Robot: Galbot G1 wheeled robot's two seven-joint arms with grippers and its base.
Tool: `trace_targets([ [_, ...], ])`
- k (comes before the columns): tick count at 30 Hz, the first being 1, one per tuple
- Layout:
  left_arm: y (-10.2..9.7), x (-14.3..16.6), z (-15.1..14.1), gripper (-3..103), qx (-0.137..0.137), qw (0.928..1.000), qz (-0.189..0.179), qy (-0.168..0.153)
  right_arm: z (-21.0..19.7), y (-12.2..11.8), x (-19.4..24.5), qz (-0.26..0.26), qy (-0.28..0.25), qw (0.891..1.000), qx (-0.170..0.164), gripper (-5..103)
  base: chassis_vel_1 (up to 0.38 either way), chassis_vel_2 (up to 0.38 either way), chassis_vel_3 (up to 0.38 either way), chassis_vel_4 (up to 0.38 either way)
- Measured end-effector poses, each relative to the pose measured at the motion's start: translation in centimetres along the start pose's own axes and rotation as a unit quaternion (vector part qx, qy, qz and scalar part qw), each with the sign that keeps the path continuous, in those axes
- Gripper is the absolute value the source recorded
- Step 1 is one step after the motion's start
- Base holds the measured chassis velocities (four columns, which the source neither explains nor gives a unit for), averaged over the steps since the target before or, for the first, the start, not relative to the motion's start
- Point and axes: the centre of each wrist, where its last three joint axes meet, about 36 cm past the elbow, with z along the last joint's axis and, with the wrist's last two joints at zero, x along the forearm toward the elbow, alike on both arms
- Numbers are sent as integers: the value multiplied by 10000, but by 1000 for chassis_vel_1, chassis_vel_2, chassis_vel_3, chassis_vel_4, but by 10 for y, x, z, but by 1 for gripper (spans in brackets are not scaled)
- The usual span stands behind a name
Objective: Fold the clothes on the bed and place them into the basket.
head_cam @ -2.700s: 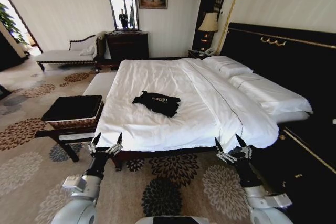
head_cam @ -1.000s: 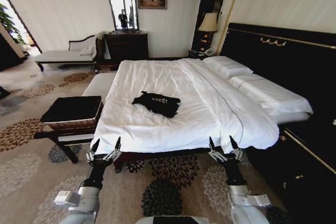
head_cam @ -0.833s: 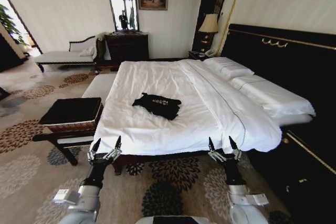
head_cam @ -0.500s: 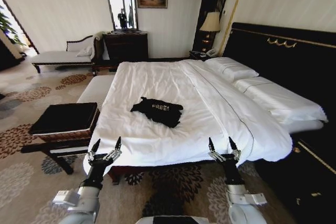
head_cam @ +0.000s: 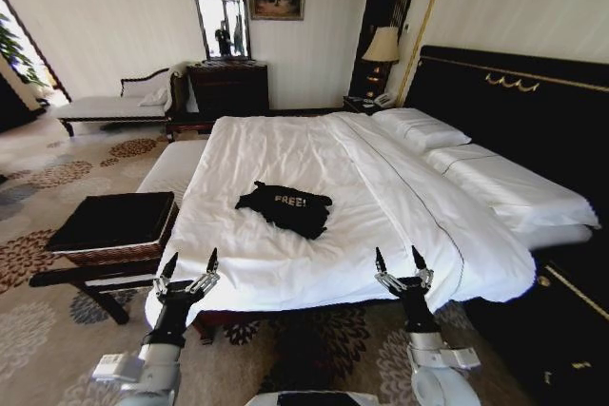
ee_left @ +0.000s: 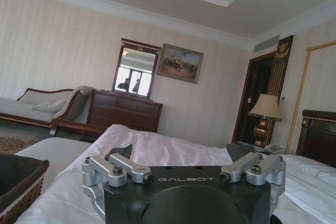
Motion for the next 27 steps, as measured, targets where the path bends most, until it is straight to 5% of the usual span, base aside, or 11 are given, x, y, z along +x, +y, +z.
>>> trace_targets([
  [27, 1, -2, 5, 100, -55, 10000, -39, 31, 11, 11, -5, 24, -190, 9997, -125, 100, -208, 167, 210, -174],
])
